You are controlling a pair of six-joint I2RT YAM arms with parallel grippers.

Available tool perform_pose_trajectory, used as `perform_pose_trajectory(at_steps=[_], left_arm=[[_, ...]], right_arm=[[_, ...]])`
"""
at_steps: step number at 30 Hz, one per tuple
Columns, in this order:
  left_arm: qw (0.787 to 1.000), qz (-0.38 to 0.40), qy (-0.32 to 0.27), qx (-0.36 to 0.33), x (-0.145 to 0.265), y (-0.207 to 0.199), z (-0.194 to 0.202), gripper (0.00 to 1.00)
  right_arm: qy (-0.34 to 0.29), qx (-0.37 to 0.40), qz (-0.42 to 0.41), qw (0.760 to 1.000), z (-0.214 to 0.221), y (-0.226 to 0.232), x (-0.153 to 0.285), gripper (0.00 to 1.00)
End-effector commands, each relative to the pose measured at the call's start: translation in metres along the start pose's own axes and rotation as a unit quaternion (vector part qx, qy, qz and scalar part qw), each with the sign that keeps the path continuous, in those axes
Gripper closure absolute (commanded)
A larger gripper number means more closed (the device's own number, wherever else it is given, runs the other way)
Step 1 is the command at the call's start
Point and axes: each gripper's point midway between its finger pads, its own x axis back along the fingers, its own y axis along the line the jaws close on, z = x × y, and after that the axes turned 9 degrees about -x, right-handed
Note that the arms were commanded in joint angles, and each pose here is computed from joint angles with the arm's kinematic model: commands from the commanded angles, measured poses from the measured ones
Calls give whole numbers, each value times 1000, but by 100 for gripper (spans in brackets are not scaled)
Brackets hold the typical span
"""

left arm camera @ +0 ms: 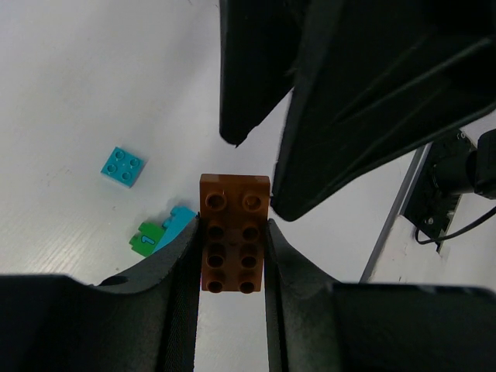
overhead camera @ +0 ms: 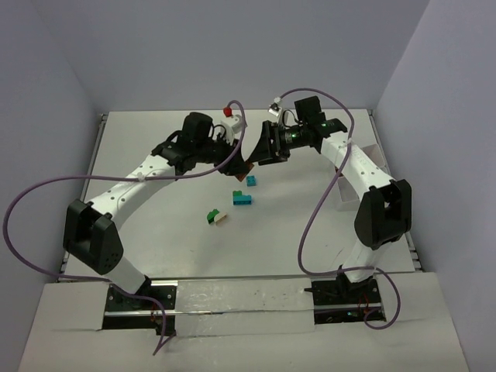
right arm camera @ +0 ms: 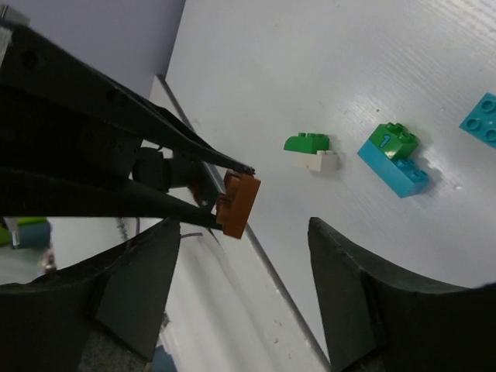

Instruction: Sort the legos into containers by color

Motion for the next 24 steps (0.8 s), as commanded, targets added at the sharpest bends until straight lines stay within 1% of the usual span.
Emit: perform_pose_trajectory(at_steps=[1,2,4,7,12,14,17,18,20,21,22,23,24], left_arm=[[998,-10,-38,-49,14,-11,-31,100],[998,-11,-40,-51,14,-11,-32,100],[998,-13,-42,-54,14,-12,-33,100],[997,-18,-41,-56,14,-12,-35,100],[997,-29,-40,-58,12,-8,-36,100],[997,-31,-40,-57,12,-7,-35,100],[997,-32,-39,-58,12,-8,-35,100],[997,-32,-39,-60,13,-8,-35,100],[997,-34,-36,-61,13,-8,-33,97],[997,-34,-35,-62,13,-8,-32,93],[997,-34,-35,-62,13,-8,-32,82],[997,-35,-31,-61,12,-7,-28,57],[997,-40,-29,-61,13,-5,-27,40]], right_arm=[[-5,18,-42,999,-11,24,2,31],[-4,18,-40,999,-11,23,1,33],[1,16,-33,999,-8,19,-2,42],[15,17,-28,999,-1,16,-7,49],[42,16,-16,999,15,10,-18,54],[47,17,-12,999,18,7,-20,59],[46,20,-8,999,17,6,-21,73],[46,21,-8,999,16,6,-21,80],[42,22,-4,999,14,5,-20,100],[43,23,-2,999,14,5,-20,100],[43,23,-2,999,14,5,-20,100],[40,29,0,999,13,6,-18,100],[35,32,5,999,12,5,-15,100]])
